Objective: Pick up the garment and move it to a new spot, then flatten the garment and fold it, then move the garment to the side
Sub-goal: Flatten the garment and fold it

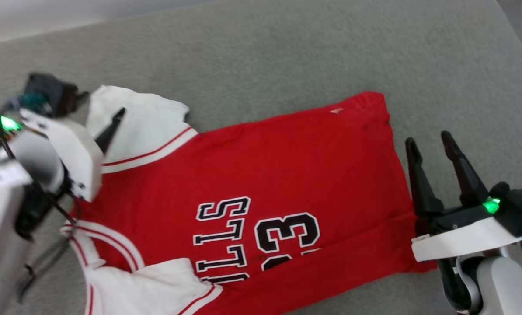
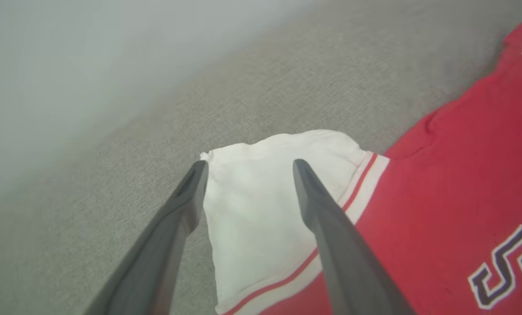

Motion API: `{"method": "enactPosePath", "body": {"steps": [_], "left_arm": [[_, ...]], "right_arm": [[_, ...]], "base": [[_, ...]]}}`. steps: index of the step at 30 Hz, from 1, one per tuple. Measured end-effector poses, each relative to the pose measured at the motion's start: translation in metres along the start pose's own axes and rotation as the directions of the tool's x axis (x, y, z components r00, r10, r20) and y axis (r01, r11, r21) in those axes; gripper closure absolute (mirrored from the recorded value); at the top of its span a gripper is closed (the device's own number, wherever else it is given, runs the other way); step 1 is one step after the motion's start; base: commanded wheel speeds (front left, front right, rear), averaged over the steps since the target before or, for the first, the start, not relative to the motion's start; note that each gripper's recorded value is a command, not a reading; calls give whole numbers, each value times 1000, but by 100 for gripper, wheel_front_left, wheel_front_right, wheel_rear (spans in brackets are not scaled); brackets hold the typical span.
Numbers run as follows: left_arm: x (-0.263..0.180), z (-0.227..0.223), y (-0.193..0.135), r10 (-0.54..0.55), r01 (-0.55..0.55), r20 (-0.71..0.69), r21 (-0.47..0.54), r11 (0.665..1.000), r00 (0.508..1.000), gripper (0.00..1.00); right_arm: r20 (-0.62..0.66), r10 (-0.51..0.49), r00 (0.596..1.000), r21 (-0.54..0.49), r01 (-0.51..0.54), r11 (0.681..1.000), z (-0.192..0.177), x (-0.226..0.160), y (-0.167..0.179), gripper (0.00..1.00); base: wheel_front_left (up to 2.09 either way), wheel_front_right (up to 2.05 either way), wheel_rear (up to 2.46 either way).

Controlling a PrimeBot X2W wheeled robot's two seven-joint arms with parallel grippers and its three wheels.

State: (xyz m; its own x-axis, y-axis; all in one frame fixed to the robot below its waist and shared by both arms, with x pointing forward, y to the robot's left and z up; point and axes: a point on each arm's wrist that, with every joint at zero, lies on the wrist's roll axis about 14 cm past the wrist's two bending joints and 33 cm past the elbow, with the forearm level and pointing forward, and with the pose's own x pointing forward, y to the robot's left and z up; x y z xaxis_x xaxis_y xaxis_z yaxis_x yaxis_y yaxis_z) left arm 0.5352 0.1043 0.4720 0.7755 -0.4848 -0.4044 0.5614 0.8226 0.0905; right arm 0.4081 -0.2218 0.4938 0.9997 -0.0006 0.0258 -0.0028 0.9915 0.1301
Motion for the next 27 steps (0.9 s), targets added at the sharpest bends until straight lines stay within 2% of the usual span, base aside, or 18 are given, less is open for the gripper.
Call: {"method": "enactPosePath", "body": {"steps": [4,9,17,21,22,23,24,25,27], "left_arm": [[29,-14,18,-26,23,-203,-20,1000,979,0],[53,-36,40,-21,9,-416,-29,1000,909,0],[82,-70,47,-12,-9,-575,-34,999,818,0],[84,-80,57,42,-17,-612,46,999,790,0],[83,-83,56,37,-15,-624,39,999,780,7],[82,-84,54,24,-12,-633,22,1000,774,53],[81,-85,53,12,-10,-639,6,1000,769,89],[80,-86,51,3,-6,-644,-3,1000,765,100],[79,-86,46,-16,5,-643,-20,1000,766,100]], "right_arm": [[-38,-29,999,7,30,1000,-16,-1,-6,0],[-90,-64,994,14,66,998,-36,-4,-13,0],[-168,-118,979,8,121,993,-64,-8,-27,0],[-183,-123,975,9,127,992,-70,-7,-28,0],[-184,-123,975,10,127,992,-70,-7,-27,0],[-183,-123,976,11,127,992,-70,-6,-27,0],[-181,-123,976,11,127,992,-69,-6,-27,0],[-179,-122,976,12,126,992,-69,-6,-27,0],[-175,-120,977,13,124,992,-68,-4,-27,0]], "base": [[0,0,0],[0,0,0],[0,0,0],[0,0,0],[0,0,0],[0,0,0],[0,0,0],[0,0,0],[0,0,0]]}}
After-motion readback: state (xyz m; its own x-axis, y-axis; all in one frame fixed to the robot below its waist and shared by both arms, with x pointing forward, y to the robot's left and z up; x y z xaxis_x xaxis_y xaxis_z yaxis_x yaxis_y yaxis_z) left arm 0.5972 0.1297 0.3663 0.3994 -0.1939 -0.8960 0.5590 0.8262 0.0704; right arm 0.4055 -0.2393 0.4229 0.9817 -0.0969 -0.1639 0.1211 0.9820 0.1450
